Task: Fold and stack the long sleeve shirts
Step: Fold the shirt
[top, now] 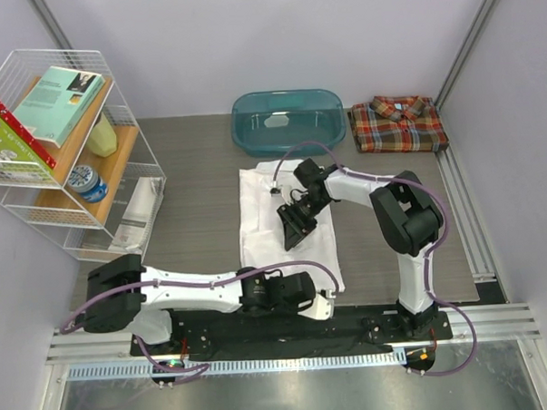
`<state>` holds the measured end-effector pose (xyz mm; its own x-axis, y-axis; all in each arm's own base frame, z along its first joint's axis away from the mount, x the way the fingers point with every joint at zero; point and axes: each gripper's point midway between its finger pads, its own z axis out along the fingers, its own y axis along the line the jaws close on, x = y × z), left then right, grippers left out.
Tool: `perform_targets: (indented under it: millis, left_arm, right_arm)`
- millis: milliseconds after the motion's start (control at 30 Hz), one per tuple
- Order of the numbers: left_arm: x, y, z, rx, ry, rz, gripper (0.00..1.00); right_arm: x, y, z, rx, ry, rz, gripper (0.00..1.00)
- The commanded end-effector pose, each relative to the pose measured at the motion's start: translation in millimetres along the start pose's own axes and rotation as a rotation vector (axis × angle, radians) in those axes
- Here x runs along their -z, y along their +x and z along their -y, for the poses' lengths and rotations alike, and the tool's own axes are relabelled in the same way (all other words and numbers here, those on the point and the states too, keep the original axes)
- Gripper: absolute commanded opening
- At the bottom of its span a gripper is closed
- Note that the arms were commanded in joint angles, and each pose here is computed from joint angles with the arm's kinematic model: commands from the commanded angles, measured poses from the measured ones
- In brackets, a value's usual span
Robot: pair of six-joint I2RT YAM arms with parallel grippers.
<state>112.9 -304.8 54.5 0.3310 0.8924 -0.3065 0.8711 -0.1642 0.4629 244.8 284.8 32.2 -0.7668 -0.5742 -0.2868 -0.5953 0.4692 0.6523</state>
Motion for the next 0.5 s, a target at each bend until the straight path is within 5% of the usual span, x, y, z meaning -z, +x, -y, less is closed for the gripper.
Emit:
perform_targets:
  millis: [0, 233, 467]
  left_arm:
    - [40.9, -12.7, 45.2, 0.06, 0.309, 0.034, 0.0]
    - [115.1, -48.3, 67.1, 0.122, 0.618, 0.154, 0.0]
    - [137.9, -54.7, 19.5, 0.178, 0.641, 0.233, 0.0]
  right_arm:
    - [38.6, -44.4, -17.1, 0.156, 0.1, 0.094, 0.47]
    - [84.7, -95.1, 1.6, 0.235, 0.227, 0.138, 0.54]
    - [89.6, -120.5, 42.6, 0.214, 0.275, 0.158, 0.52]
